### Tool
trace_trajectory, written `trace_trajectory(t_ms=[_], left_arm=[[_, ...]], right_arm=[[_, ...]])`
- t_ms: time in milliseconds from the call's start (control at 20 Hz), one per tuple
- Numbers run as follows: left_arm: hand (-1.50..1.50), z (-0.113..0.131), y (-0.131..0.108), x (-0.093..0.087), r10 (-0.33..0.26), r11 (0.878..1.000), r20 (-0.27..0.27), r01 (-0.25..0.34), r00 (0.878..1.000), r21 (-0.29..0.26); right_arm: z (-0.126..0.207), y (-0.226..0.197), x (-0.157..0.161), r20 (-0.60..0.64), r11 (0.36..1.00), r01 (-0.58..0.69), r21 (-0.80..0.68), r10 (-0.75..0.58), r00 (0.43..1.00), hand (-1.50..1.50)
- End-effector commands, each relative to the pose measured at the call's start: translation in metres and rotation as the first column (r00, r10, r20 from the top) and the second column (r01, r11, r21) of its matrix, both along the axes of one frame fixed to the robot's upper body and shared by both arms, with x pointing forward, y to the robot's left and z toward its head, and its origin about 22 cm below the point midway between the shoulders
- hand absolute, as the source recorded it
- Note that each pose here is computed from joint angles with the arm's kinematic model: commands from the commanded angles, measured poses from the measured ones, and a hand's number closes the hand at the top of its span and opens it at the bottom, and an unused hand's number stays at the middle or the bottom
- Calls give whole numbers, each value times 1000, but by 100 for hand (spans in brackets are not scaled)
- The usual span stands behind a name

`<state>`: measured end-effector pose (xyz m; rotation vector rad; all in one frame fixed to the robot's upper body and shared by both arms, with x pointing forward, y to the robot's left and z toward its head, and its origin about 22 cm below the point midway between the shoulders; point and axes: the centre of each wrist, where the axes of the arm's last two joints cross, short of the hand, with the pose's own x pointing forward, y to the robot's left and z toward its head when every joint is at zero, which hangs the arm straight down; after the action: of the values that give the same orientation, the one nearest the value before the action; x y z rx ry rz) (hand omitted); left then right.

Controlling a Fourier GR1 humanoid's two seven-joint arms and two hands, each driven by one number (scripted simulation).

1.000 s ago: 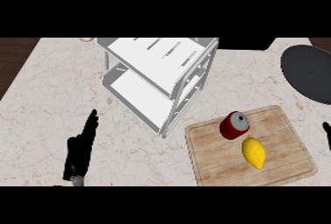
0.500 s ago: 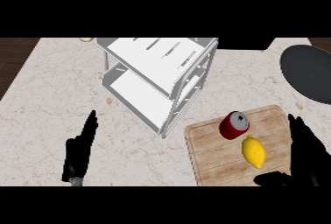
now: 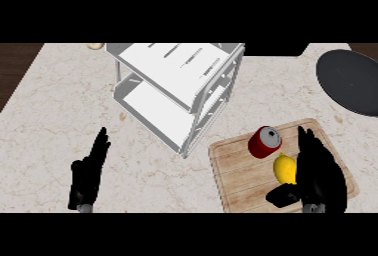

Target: Pick the lemon from the cutting board and place it in the tiered basket

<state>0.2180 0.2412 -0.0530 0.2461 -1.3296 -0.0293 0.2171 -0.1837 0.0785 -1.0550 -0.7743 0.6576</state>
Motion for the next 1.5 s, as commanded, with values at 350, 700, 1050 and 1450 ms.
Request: trace_trajectory(t_ms=[350,700,1050,1450], left_arm=[[0,3,8,-1,18,1000,-40,-17,999,18],[0,-8,6,-7,10,1000,-22,-10,1000,15],[0,-12,15,-4,22,1000,-24,-22,999,-2],[0,-5,-2,-15,15,1000,-29,-15,999,11]], right_arm=[[-6,2,27,-233,983,163,-85,-179,956,-150],[-26,2,22,-282,982,174,-73,-188,941,-150],[-30,10,31,-331,980,193,-41,-195,923,-150],[-43,-8,28,-364,979,205,-16,-197,910,-150]])
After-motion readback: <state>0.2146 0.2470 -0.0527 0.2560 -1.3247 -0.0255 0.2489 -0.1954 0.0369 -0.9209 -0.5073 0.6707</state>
